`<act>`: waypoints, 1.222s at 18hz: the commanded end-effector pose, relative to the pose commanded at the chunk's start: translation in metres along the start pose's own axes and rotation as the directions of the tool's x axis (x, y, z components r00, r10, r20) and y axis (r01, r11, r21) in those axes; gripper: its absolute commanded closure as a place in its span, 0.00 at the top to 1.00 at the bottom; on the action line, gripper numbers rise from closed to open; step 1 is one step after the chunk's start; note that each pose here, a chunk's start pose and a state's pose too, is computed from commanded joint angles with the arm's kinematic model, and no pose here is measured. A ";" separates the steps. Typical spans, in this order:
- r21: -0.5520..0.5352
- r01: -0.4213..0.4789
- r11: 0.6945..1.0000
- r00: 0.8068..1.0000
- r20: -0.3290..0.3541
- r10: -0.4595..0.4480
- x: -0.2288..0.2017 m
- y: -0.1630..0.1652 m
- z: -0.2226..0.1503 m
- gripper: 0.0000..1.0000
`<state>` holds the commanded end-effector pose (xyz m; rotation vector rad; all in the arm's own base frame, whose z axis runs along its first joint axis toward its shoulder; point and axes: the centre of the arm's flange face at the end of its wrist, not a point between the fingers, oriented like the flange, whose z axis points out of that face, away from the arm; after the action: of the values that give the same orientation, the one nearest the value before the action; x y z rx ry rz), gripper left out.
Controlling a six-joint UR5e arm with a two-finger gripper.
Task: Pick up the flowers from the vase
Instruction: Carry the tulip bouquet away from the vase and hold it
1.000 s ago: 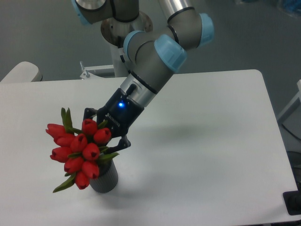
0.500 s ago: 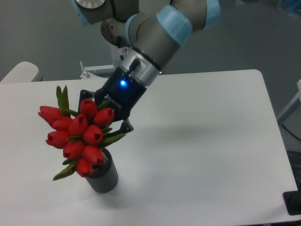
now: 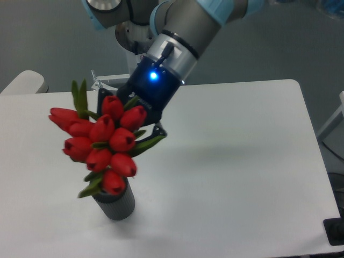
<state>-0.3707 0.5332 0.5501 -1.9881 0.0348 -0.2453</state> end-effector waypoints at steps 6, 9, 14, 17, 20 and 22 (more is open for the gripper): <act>-0.013 -0.031 0.999 0.998 0.056 0.032 -0.068 0.029 -0.011 0.28; -0.030 -0.045 0.999 0.996 0.080 0.047 -0.092 0.045 -0.015 0.28; -0.050 -0.093 0.994 0.991 0.089 0.097 -0.129 0.071 -0.013 0.28; -0.056 -0.111 0.992 0.989 0.089 0.116 -0.141 0.078 -0.010 0.28; -0.093 -0.123 0.988 0.984 0.114 0.134 -0.150 0.085 -0.007 0.28; -0.123 -0.129 0.984 0.980 0.136 0.145 -0.153 0.089 -0.007 0.28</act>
<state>-0.5142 0.5107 0.4484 -2.1017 0.0950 -0.0097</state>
